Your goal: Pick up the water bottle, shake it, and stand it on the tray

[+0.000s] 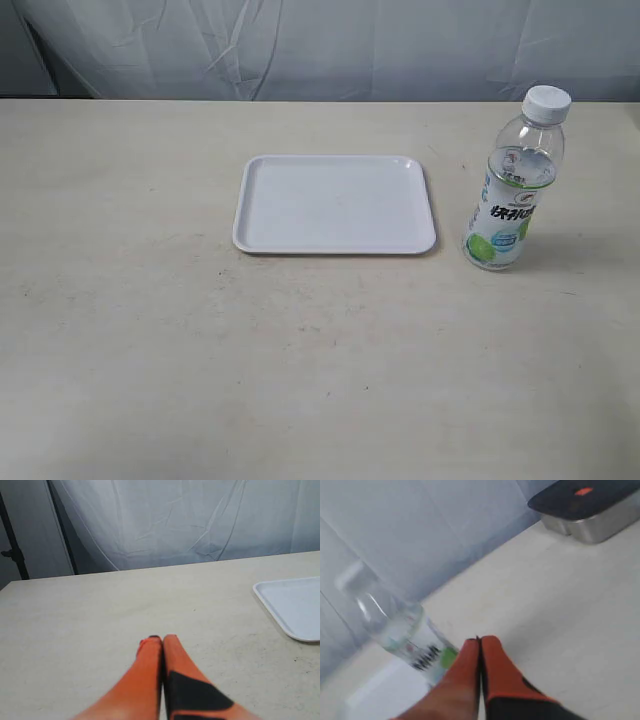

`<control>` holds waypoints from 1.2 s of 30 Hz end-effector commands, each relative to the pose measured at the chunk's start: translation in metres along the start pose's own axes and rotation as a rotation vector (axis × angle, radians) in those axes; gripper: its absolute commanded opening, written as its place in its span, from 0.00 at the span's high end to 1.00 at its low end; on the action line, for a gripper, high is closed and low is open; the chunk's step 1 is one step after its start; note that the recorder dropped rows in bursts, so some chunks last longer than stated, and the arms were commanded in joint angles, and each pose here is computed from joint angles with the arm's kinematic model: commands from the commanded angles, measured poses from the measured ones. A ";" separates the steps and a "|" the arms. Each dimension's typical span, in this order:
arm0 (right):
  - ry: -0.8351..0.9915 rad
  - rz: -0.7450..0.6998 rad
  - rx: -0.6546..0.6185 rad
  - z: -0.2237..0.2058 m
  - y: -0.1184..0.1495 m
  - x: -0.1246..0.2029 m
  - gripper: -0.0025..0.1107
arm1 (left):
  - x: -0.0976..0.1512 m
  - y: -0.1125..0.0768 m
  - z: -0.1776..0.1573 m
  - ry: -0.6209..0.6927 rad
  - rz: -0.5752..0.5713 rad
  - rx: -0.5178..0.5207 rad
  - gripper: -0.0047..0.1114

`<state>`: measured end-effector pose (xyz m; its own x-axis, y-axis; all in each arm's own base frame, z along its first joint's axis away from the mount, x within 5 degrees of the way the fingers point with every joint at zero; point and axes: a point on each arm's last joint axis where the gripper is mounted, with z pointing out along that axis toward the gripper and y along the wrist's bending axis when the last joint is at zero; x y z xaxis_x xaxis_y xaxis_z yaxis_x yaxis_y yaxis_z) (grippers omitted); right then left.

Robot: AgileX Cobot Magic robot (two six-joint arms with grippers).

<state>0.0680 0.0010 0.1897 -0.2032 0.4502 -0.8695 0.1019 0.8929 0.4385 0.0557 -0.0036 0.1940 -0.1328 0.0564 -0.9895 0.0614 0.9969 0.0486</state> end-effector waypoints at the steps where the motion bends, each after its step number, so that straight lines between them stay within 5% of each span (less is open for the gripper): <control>1: -0.158 0.625 -0.073 -0.001 0.002 -0.015 0.95 | 0.000 0.000 0.000 -0.015 0.000 -0.001 0.96; 15: -0.033 0.613 -0.078 0.000 0.006 -0.005 0.95 | 0.000 0.000 0.000 -0.015 0.000 -0.001 0.96; 18: 0.095 0.827 -0.121 -0.001 0.013 0.004 0.95 | 0.000 0.000 0.000 -0.015 0.000 -0.001 0.96; 21: 0.202 0.416 -0.322 -0.012 0.040 -0.006 0.95 | 0.000 0.000 0.000 -0.015 0.000 -0.001 0.96; 24: 0.039 -0.106 -0.590 -0.031 0.071 -0.035 0.95 | 0.000 0.000 0.000 -0.015 0.000 -0.001 0.96; 25: -0.029 -0.182 -0.614 -0.035 0.077 -0.046 0.95 | 0.000 0.000 0.000 -0.015 0.000 -0.001 0.96; 28: -0.072 -0.267 -0.521 -0.029 0.081 -0.070 0.95 | 0.000 0.000 0.000 -0.015 0.000 -0.001 0.96; 32: 0.155 -0.339 -0.383 0.009 0.076 -0.073 0.93 | 0.000 0.000 0.000 -0.015 0.000 -0.001 0.96; 36: 0.347 -0.290 -0.307 0.056 0.072 -0.072 0.67 | 0.000 0.000 0.000 -0.015 0.002 -0.001 0.96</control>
<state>0.1162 0.0356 0.2803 -0.3863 0.1265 -0.9137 -0.3311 0.9055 0.2653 0.0557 -0.0036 0.1940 -0.1328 0.0564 -0.9895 0.0614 0.9969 0.0486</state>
